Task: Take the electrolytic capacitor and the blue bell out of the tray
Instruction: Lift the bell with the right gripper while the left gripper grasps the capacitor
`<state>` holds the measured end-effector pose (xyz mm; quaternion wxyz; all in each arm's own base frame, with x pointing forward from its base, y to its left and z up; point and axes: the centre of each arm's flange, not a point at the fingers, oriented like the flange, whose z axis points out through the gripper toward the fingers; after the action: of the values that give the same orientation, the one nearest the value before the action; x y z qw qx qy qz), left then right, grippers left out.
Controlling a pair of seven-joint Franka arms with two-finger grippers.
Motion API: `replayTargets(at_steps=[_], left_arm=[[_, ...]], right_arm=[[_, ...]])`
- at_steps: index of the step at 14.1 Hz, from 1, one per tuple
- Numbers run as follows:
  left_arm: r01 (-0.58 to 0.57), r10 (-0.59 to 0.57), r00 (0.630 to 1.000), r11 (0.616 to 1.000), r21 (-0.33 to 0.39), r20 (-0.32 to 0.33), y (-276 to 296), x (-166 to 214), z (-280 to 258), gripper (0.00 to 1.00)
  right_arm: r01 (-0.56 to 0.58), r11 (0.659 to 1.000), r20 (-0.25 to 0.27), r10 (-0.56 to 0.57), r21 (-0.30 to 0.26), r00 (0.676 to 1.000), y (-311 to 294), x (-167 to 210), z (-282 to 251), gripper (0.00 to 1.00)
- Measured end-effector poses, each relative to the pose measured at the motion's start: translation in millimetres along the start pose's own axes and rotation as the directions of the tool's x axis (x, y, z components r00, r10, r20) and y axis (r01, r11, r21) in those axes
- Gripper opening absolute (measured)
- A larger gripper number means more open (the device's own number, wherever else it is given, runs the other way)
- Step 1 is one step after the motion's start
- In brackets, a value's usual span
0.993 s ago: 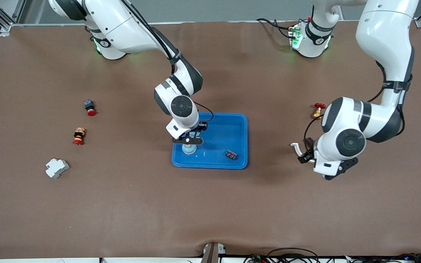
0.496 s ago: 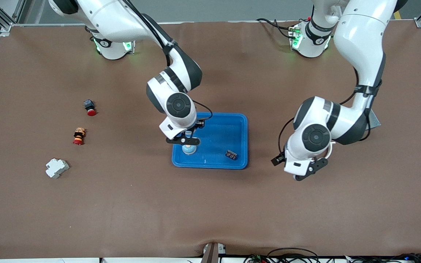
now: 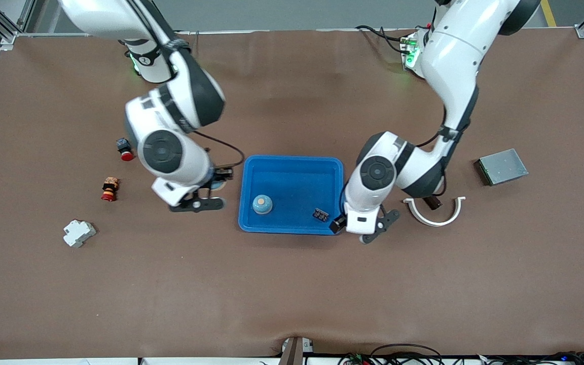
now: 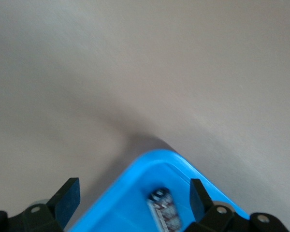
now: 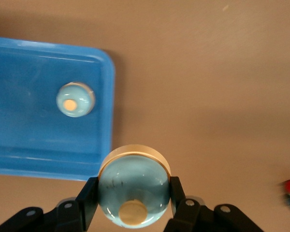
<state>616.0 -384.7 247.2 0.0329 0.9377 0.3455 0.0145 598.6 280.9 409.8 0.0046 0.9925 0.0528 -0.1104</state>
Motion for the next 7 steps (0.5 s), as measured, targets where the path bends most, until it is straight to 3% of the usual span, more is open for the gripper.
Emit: replayTargets(at_steps=[2,3,5,7], left_arm=[[0.025,-0.025,1.000,1.000,-0.010,0.004,12.2,-16.3,9.8,0.98],[0.033,-0.033,0.999,0.999,-0.015,0.005,16.9,-23.5,13.4,0.89],[0.059,-0.059,0.998,0.998,-0.018,0.009,22.1,-35.4,21.1,0.85],[0.070,-0.070,0.997,0.998,-0.006,0.014,23.6,-48.9,31.5,0.72]], right_arm=[[0.053,0.999,-0.012,-0.053,-0.008,0.999,37.0,-9.2,-13.2,0.63],[0.073,0.997,-0.016,-0.073,-0.008,0.997,53.8,-16.0,-16.5,0.63],[0.110,0.994,-0.038,-0.110,-0.003,0.993,84.8,-30.7,-17.8,0.63],[0.147,0.989,-0.070,-0.146,0.000,0.987,116.1,-45.5,-8.3,0.63]])
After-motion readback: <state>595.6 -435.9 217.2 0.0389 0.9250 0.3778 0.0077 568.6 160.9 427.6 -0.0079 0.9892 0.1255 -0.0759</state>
